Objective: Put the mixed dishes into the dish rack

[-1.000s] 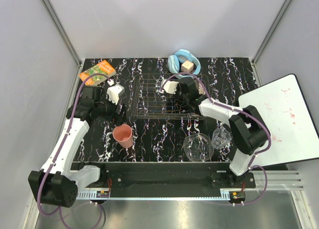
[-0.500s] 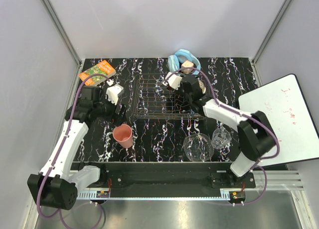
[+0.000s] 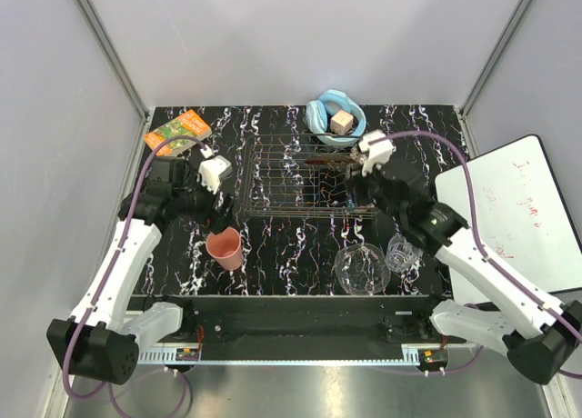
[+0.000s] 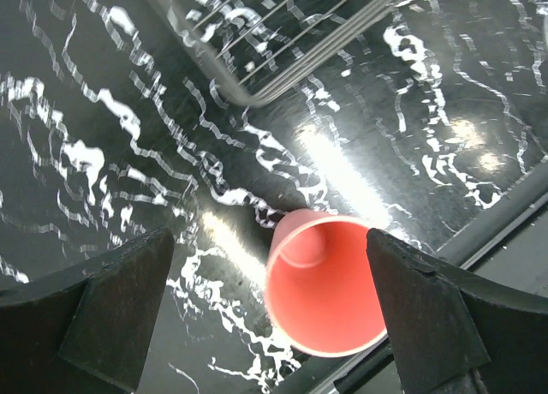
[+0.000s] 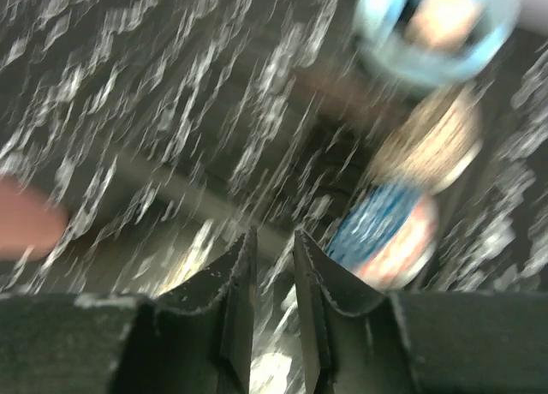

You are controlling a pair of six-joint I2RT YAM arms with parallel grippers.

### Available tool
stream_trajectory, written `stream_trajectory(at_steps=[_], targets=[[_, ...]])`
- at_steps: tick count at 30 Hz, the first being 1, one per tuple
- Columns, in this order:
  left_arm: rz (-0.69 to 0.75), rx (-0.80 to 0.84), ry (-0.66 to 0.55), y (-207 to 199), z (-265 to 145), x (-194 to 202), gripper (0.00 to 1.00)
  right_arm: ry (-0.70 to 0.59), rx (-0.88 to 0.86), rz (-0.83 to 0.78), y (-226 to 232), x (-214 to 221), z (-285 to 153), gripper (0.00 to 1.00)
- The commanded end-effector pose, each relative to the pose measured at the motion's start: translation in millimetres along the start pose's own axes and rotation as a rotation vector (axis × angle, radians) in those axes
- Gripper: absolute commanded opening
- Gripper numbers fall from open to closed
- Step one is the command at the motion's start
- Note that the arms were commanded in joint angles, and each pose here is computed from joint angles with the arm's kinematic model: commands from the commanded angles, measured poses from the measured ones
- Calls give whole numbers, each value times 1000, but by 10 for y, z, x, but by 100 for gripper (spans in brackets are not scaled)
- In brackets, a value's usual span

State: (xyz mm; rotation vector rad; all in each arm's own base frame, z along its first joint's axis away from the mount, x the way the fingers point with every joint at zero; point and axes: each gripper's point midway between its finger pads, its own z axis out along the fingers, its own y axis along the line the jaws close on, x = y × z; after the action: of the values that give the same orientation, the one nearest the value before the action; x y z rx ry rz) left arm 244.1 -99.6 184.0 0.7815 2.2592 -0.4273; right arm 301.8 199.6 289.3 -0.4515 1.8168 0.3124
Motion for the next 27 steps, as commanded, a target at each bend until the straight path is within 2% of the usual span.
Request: stream_trajectory(at_steps=[1, 3, 6, 10, 19, 27], targets=[[94, 17, -55, -102, -69, -280, 99, 389, -140, 283, 472, 1124, -381, 29], [88, 15, -55, -94, -66, -297, 99, 478, -160, 268, 583, 1358, -517, 20], [81, 23, -57, -106, -61, -315, 99, 614, -119, 198, 667, 1698, -632, 15], [83, 11, -62, -97, -81, -319, 99, 707, -76, 184, 719, 1947, -648, 9], [97, -14, -69, -73, -123, -308, 99, 849, 71, 235, 704, 2363, -659, 0], [107, -29, -73, -67, -151, -283, 99, 905, 206, 200, 677, 2637, -548, 0]])
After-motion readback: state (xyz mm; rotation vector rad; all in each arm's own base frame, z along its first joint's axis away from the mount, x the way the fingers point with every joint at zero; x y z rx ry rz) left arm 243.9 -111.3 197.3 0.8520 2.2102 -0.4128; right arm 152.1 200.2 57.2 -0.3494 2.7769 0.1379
